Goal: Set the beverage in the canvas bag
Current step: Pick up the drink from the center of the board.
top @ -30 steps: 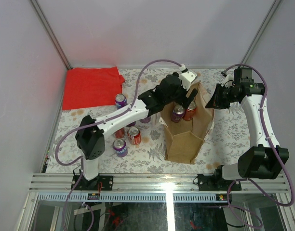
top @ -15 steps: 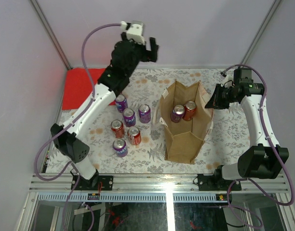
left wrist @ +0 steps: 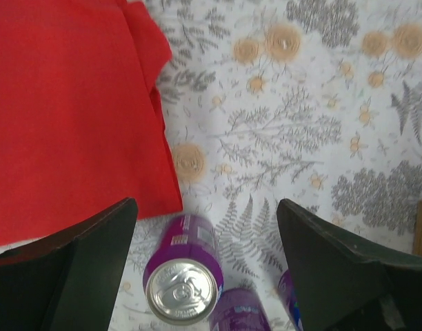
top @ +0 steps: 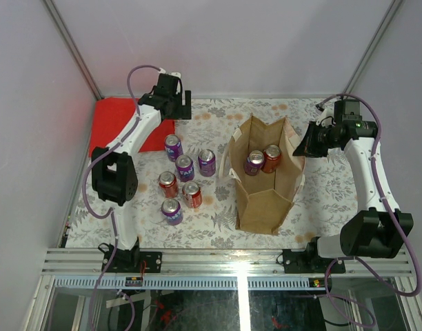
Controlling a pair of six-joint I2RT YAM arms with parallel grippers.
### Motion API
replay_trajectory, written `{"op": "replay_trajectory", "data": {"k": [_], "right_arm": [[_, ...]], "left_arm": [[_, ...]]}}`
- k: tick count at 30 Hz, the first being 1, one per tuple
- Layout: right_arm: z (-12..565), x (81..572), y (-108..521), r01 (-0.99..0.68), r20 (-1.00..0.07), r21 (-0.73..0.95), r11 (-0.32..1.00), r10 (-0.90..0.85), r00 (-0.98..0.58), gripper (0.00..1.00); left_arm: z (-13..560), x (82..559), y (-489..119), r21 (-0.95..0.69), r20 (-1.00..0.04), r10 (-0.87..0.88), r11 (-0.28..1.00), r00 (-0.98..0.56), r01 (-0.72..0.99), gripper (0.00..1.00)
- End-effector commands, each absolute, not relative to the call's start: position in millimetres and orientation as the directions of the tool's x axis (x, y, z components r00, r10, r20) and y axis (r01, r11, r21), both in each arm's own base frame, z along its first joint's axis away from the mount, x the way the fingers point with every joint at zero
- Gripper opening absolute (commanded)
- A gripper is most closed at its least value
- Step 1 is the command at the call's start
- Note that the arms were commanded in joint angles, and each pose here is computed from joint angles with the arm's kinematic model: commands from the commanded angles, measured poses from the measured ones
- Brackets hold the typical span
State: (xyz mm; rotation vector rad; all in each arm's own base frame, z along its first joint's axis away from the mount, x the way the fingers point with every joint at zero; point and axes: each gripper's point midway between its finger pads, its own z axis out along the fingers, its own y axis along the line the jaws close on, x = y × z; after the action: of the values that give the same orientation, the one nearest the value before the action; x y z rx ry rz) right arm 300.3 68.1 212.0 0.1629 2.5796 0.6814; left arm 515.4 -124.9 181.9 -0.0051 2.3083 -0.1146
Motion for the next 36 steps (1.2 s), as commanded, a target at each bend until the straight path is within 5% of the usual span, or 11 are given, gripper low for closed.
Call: {"op": "replay_trajectory", "data": {"k": [1, 36], "right_arm": [[205.9, 291.3, 65.5, 0.019, -0.387, 0.480, 0.877, 0.231, -0.892, 0.00], [200.4, 289.3, 68.4, 0.014, -0.368, 0.493, 0.870, 0.223, -0.903, 0.00]], "left_arm": [[178.8, 494.6, -123.4, -0.094, -0.672, -0.024, 0.994, -0.741, 0.053, 0.81], [98.3, 438.9, -95.1, -0.029, -0.470, 0.018, 0.999, -0.882, 0.036, 0.75]]}}
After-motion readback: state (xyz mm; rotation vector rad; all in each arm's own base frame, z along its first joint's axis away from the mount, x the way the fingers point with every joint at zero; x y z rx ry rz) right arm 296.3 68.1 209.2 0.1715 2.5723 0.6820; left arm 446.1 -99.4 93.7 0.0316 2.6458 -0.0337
